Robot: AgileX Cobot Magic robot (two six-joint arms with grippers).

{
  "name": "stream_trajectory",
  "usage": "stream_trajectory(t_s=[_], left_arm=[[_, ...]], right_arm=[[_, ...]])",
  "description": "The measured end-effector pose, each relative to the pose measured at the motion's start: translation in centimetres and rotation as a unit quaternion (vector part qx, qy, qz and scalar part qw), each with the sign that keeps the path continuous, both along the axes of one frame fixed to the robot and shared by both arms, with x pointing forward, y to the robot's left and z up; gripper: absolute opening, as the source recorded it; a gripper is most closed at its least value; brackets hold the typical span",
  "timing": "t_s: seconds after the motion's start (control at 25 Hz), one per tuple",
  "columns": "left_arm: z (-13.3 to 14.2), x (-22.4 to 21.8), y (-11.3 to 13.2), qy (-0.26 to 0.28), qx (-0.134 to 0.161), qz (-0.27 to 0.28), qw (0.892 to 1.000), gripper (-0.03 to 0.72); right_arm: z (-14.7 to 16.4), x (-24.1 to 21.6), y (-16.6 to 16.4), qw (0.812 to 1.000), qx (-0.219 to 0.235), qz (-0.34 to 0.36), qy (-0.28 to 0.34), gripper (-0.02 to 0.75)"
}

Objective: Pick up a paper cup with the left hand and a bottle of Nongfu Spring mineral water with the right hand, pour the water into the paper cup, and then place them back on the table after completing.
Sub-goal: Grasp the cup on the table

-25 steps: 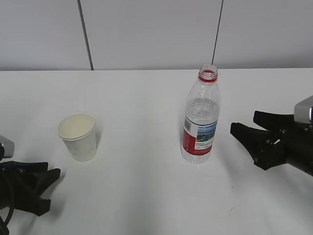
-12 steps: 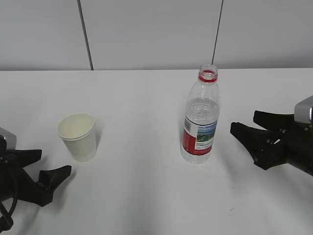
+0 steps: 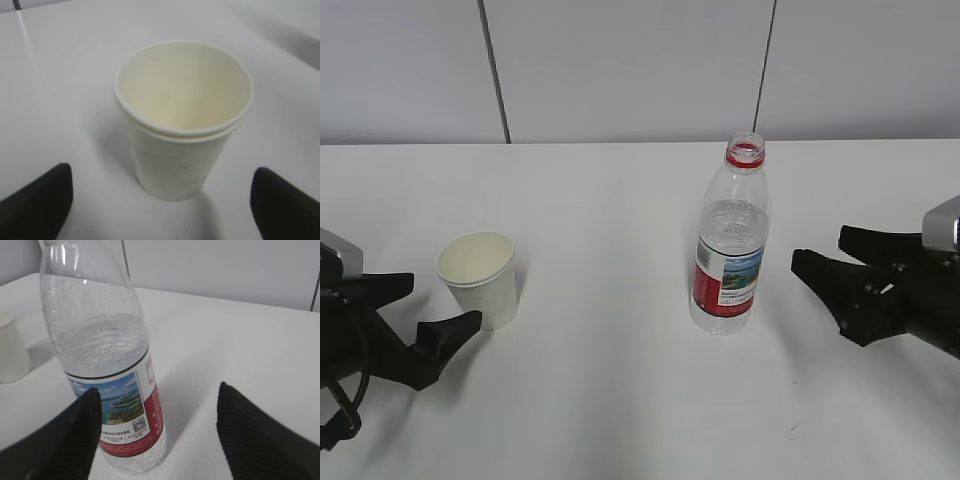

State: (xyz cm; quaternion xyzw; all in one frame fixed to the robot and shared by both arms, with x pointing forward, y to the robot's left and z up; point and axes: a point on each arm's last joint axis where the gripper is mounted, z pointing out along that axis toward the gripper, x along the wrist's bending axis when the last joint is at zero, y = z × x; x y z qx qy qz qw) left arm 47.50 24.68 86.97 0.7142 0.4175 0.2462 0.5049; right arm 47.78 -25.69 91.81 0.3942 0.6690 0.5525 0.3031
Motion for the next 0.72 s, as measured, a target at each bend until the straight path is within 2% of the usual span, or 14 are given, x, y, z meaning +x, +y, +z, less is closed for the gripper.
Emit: stream_trajectory(t_s=[0.48, 0.72], left_arm=[[-0.1, 2.1, -0.6, -0.016, -0.009, -0.025, 1.000, 0.627], [-1.5, 3.3, -3.2, -0.009, -0.011, -0.061, 0.998, 0.611]], right_arm=[[0.1, 0.1, -0.1, 1.000, 0.004, -0.009, -0.002, 0.531], [0.1, 0.1, -0.2, 1.000, 0.005, -0.013, -0.002, 0.531]])
